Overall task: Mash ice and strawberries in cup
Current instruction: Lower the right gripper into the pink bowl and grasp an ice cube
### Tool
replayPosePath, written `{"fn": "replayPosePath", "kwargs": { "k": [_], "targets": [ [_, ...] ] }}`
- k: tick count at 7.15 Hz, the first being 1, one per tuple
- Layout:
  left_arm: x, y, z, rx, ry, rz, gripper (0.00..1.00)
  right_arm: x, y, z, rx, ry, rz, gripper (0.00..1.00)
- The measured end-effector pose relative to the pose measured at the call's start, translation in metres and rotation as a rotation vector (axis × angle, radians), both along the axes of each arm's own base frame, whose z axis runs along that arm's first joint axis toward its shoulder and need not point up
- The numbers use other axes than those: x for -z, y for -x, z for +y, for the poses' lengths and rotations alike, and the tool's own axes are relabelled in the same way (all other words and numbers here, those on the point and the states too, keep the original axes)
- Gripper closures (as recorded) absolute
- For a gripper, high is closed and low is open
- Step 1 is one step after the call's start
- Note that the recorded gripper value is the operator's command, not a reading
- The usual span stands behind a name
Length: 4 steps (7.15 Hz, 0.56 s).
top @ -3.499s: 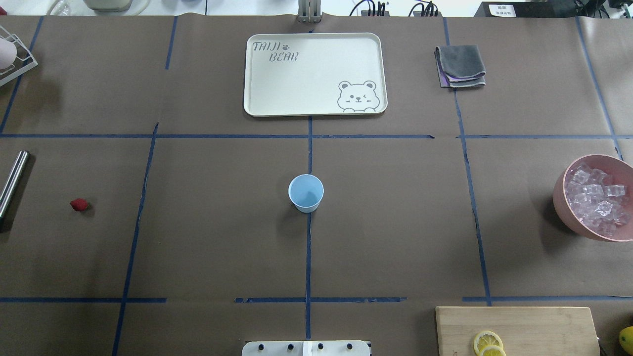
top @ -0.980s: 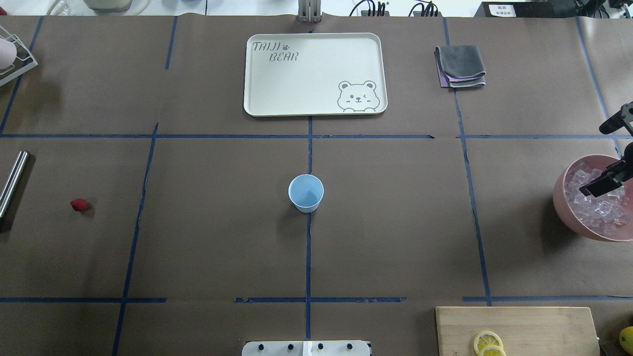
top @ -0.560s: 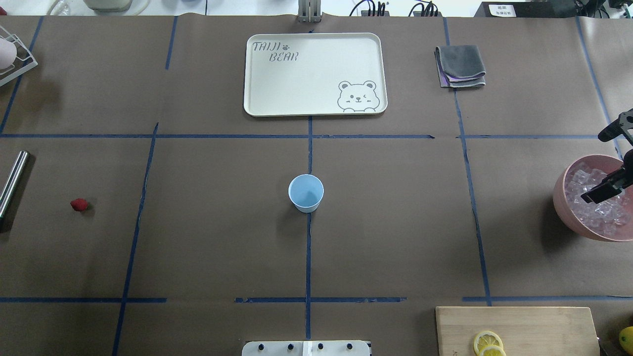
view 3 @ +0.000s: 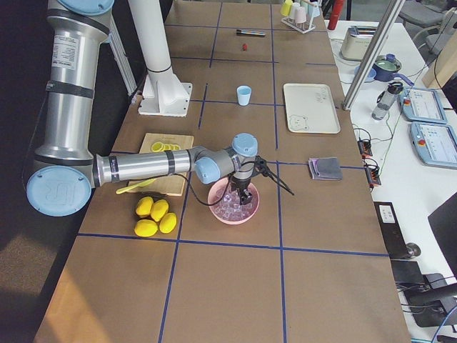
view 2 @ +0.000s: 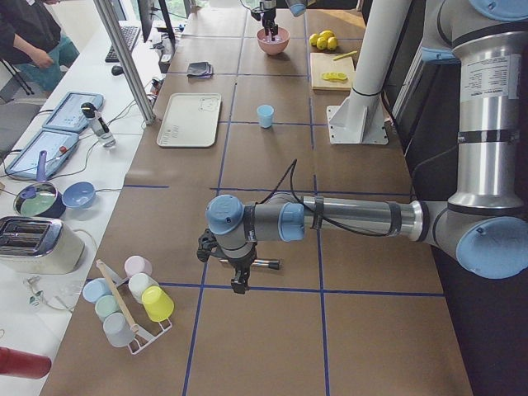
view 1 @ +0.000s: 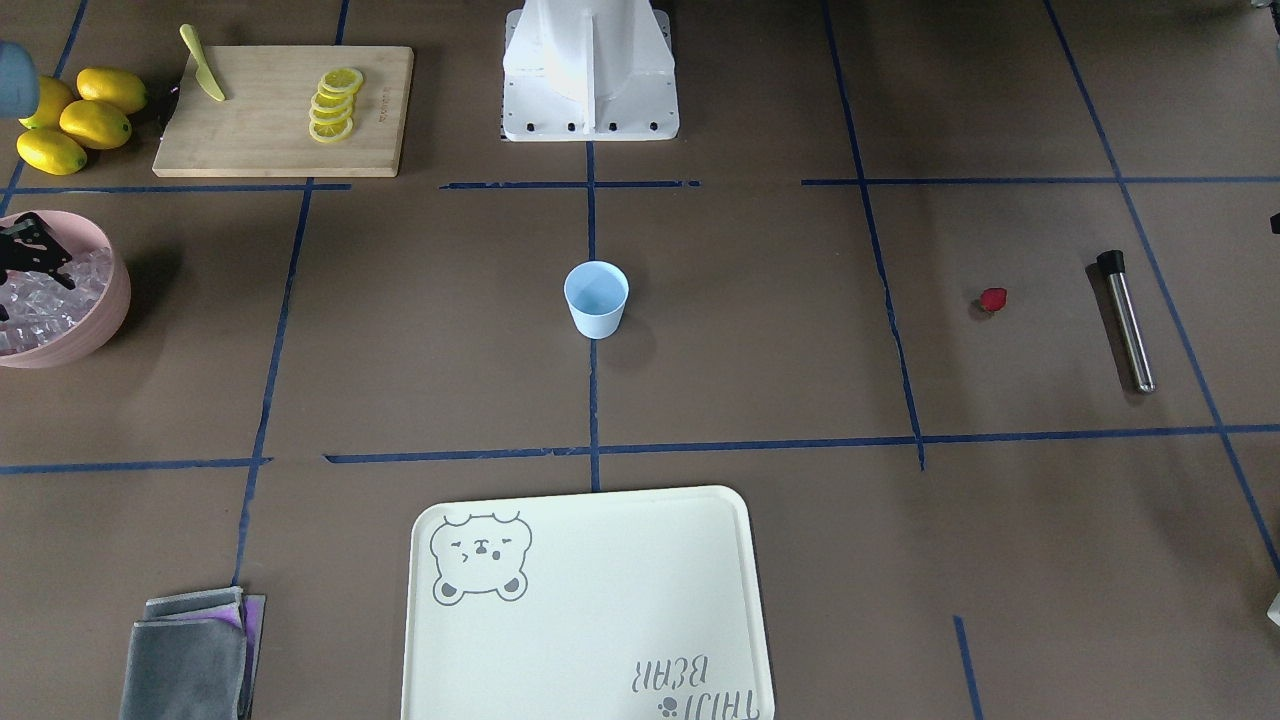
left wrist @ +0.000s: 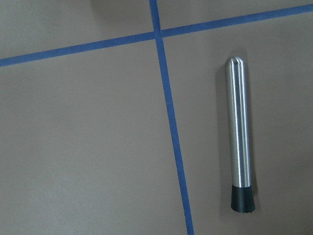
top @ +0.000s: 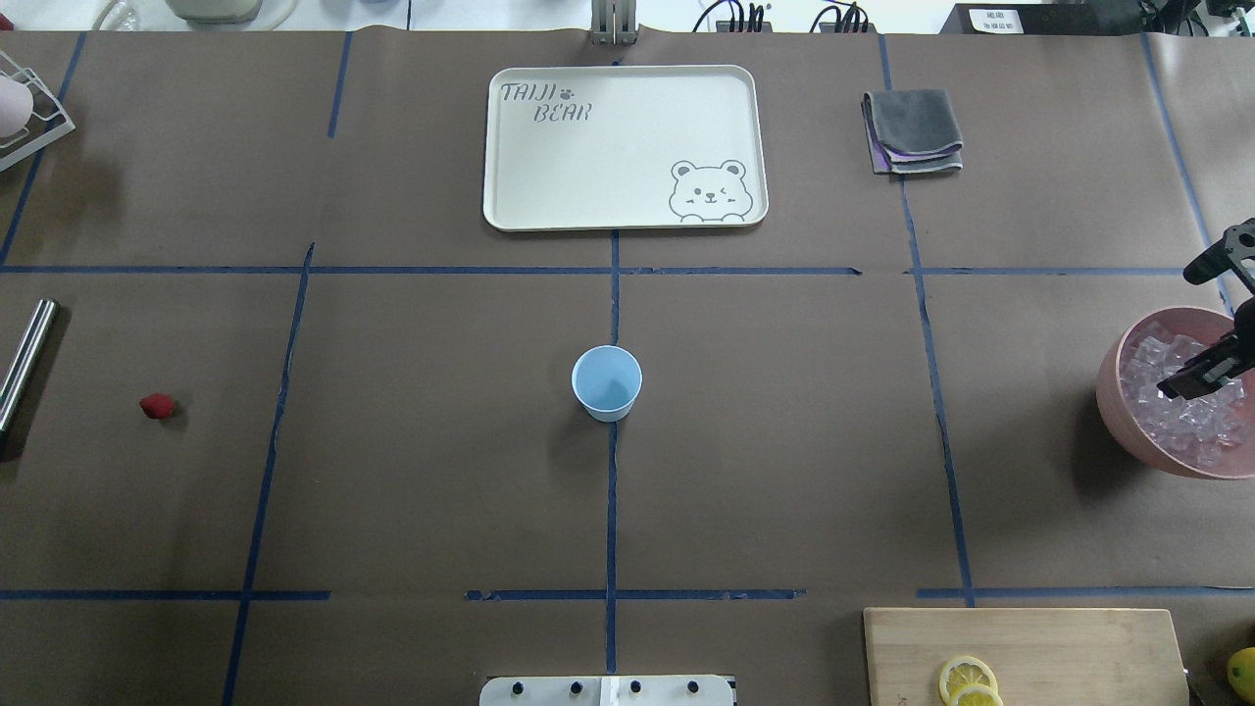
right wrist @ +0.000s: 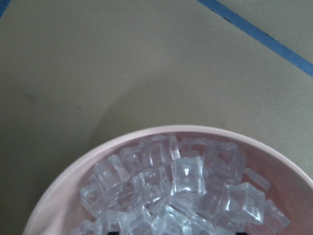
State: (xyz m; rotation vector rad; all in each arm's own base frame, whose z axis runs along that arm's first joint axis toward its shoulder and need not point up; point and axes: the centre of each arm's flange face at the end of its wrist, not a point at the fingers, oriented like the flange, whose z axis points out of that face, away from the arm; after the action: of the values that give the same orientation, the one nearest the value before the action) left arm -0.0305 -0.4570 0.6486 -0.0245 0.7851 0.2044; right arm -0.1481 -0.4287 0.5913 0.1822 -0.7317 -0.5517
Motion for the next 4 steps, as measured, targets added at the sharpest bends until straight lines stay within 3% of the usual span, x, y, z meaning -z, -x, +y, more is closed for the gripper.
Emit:
{"fn": "replayPosePath", "kwargs": {
  "k": [4],
  "targets": [
    [0.003, 0.000, 0.000, -0.001, -0.008, 0.000, 0.00, 0.015, -0.004, -0.004, -0.007, -0.024, -0.021, 0.99]
  ]
}}
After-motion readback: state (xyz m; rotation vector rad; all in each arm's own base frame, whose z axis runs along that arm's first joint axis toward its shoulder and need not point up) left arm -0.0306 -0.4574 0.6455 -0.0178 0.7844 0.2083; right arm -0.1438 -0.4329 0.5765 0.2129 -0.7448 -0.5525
